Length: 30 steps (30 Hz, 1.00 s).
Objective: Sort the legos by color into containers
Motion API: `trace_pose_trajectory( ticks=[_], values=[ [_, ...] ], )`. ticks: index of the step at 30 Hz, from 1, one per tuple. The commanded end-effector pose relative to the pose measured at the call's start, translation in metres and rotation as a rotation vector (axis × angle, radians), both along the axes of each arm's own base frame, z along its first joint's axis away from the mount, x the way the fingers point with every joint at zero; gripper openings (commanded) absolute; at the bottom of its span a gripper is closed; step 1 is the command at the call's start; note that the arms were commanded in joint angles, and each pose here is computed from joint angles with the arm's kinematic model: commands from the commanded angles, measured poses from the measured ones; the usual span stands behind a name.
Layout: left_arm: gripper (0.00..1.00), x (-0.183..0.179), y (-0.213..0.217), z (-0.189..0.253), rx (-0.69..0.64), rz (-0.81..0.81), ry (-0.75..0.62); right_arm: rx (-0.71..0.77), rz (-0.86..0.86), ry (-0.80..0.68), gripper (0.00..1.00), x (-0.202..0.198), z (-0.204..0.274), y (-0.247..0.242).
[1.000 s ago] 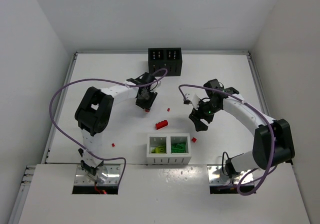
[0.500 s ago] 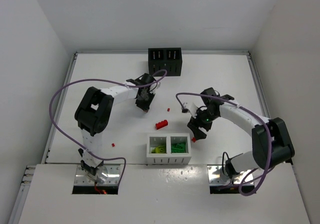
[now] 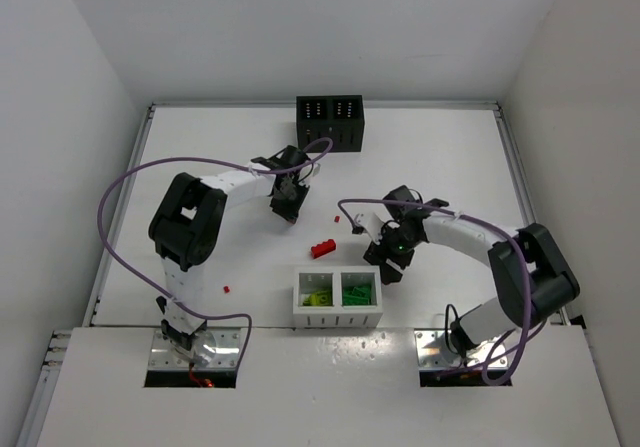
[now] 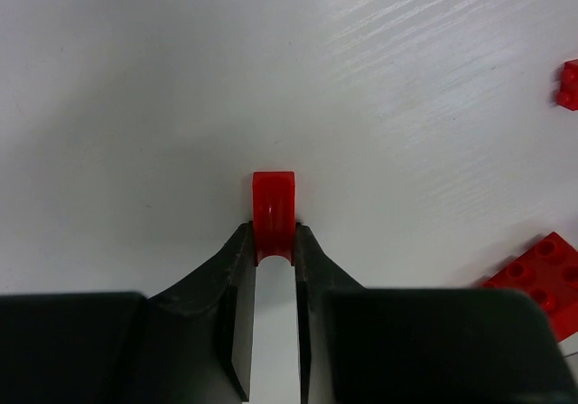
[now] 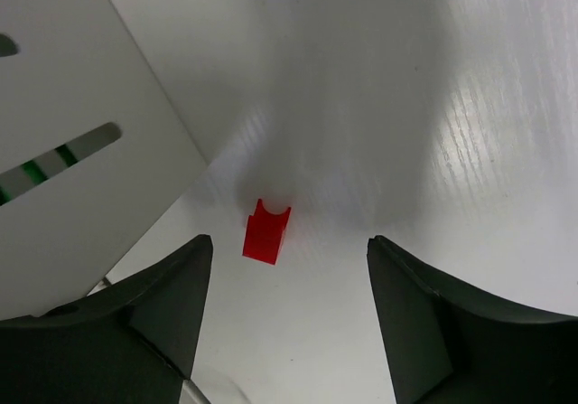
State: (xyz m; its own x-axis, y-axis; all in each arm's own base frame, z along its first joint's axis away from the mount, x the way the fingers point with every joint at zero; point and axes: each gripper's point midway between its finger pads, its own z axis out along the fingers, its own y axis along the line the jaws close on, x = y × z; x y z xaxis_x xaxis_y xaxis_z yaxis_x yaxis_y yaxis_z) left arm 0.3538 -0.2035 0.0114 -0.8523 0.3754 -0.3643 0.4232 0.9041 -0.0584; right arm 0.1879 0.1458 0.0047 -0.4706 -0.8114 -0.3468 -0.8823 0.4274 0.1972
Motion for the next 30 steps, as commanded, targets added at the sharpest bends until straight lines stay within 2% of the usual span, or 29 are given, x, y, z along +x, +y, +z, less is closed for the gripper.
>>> trace_pose_trajectory(
  ticks=[1, 3, 10, 18, 22, 23, 25, 30],
  values=[
    [0.03, 0.000, 0.006, -0.007, 0.013, 0.011, 0.020, -0.036, -0.024, -0.050, 0.69, 0.009, -0.010, -0.001],
    [0.03, 0.000, 0.006, -0.007, 0.013, 0.011, 0.020, -0.058, -0.021, -0.062, 0.66, 0.010, -0.011, -0.003],
    [0.02, 0.002, 0.009, -0.007, 0.012, 0.020, 0.020, -0.094, -0.016, -0.053, 0.47, 0.002, -0.021, -0.009],
    [0.02, 0.004, 0.008, -0.008, 0.012, 0.020, 0.020, -0.105, -0.003, -0.087, 0.36, 0.006, -0.025, -0.006],
    [0.02, 0.004, 0.008, -0.008, 0.012, 0.020, 0.020, -0.100, -0.004, -0.095, 0.24, 0.008, -0.024, -0.005],
    [0.02, 0.004, 0.008, -0.008, 0.012, 0.020, 0.020, -0.105, -0.003, -0.087, 0.18, 0.006, -0.025, -0.006],
    [0.00, 0.004, 0.009, -0.008, 0.001, 0.024, 0.026, -0.100, -0.032, -0.107, 0.10, 0.019, -0.016, -0.004],
    [0.00, 0.022, 0.015, 0.016, -0.111, 0.019, 0.009, -0.088, -0.083, -0.111, 0.02, 0.034, 0.018, 0.002]
  ],
)
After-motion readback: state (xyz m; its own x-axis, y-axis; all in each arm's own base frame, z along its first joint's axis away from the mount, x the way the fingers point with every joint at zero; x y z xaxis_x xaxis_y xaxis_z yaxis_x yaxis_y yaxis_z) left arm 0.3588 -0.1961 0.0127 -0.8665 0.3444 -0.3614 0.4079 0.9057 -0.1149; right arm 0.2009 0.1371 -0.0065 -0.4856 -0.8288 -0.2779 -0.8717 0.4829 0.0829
